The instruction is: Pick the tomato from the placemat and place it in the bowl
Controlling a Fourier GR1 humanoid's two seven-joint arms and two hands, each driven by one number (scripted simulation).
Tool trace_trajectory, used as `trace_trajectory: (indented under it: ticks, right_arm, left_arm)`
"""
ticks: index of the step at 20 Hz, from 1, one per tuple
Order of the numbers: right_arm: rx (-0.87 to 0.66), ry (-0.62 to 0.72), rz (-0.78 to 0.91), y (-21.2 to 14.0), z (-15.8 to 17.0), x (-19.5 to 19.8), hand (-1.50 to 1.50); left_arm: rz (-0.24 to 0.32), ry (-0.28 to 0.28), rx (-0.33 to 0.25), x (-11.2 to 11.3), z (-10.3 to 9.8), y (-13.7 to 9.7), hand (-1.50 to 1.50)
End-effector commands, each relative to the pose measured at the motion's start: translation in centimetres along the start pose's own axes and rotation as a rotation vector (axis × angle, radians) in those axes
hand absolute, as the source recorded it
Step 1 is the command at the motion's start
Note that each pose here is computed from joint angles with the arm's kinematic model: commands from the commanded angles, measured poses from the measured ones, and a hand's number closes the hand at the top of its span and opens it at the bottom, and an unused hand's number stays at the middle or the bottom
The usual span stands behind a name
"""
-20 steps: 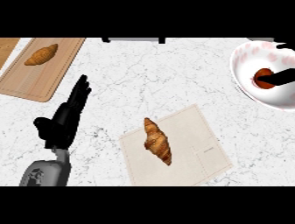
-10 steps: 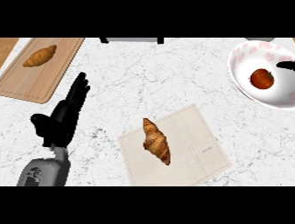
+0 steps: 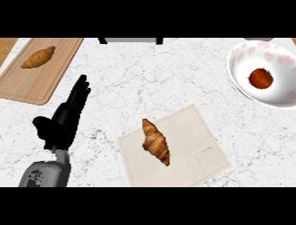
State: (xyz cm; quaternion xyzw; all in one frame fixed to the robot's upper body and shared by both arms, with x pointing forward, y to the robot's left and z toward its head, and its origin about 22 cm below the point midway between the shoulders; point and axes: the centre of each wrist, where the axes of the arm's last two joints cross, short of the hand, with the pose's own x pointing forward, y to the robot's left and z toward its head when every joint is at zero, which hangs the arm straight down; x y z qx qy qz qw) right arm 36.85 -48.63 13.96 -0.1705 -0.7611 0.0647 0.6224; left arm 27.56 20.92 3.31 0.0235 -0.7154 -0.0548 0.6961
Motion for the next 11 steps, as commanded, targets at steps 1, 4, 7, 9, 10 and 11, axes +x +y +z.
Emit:
trace_trajectory:
  ticks: [1, 4, 7, 9, 10, 11]
  right_arm:
    - [0.039, -0.017, -0.087, -3.0, 2.5, -1.3, -1.5]
    - [0.062, -0.018, -0.083, -3.8, 3.3, -1.7, -1.5]
    - [0.099, -0.026, -0.081, -3.3, 5.2, -4.1, -1.5]
    - [0.128, -0.024, -0.065, -3.9, 5.2, -3.5, -1.5]
    - [0.111, -0.011, -0.059, -4.7, 3.8, -1.5, -1.5]
    - [0.084, -0.015, -0.071, -5.1, 6.0, -3.8, -1.5]
  left_arm:
    - [-0.01, 0.004, 0.019, 0.9, 0.0, 0.6, 0.0]
    - [-0.004, 0.003, 0.004, -0.9, 0.3, -0.1, 0.0]
    - [-0.001, -0.011, -0.01, 1.3, -0.6, 0.9, 0.0]
    - [0.012, -0.002, 0.004, 0.0, -0.6, 1.6, 0.0]
    - [-0.001, -0.004, 0.002, 0.1, 0.4, 0.1, 0.0]
    - [-0.017, 0.001, 0.001, -2.0, 0.3, 1.7, 0.0]
